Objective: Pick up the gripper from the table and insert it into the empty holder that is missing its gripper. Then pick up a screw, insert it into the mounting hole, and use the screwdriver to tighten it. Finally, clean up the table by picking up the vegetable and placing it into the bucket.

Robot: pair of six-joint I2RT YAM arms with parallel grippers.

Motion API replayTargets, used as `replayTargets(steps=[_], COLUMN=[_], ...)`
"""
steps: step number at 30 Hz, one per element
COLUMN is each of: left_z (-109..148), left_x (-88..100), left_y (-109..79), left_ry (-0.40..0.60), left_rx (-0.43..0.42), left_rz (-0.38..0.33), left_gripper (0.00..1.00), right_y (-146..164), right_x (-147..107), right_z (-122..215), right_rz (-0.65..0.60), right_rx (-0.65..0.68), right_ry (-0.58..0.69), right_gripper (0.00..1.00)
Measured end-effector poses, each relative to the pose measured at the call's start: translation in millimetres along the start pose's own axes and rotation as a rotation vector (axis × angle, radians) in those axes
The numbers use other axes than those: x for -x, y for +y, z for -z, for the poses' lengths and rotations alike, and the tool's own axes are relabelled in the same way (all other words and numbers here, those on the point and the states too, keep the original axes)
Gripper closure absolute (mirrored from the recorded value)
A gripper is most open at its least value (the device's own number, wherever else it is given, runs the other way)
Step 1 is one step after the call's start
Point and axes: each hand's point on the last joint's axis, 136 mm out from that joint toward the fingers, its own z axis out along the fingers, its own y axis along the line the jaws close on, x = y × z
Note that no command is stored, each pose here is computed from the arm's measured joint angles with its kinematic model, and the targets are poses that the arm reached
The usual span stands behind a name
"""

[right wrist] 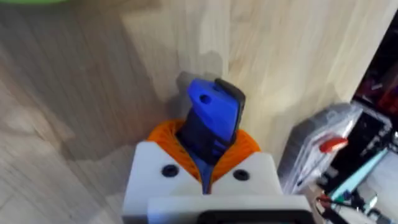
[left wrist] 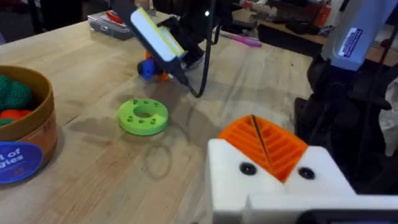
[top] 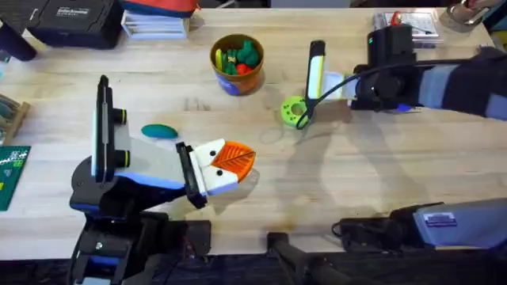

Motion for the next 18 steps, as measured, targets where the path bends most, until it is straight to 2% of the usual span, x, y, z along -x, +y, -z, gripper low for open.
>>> replayTargets(steps=[3, 4, 8, 10, 11, 13, 18], left_z=[0, 0, 0, 0, 0, 0, 0], left_x=[0.0, 0.0, 0.0, 0.0, 0.0, 0.0, 0.0], left_y=[0.0, 0.0, 0.0, 0.0, 0.0, 0.0, 0.0], left_ry=[0.000, 0.000, 0.000, 0.000, 0.000, 0.000, 0.000], left_rx=[0.000, 0.000, 0.000, 0.000, 0.000, 0.000, 0.000], left_rz=[0.000, 0.000, 0.000, 0.000, 0.000, 0.000, 0.000], left_gripper=[0.986, 0.986, 0.986, 0.986, 0.986, 0.986, 0.986], right_y=[2, 3, -4, -9, -12, -12, -2], right_x=[0, 0, 0, 0, -1, -2, -7], right_z=[-1, 0, 3, 5, 7, 9, 16], right_rz=[-0.006, -0.026, -0.086, -0.118, -0.133, -0.178, -0.307], right_rx=[0.025, 0.031, 0.028, 0.016, 0.008, 0.012, 0.049], right_ry=[0.002, 0.003, 0.004, 0.005, 0.007, 0.013, 0.029], right_gripper=[0.979, 0.910, 0.380, 0.133, 0.043, 0.012, 0.009])
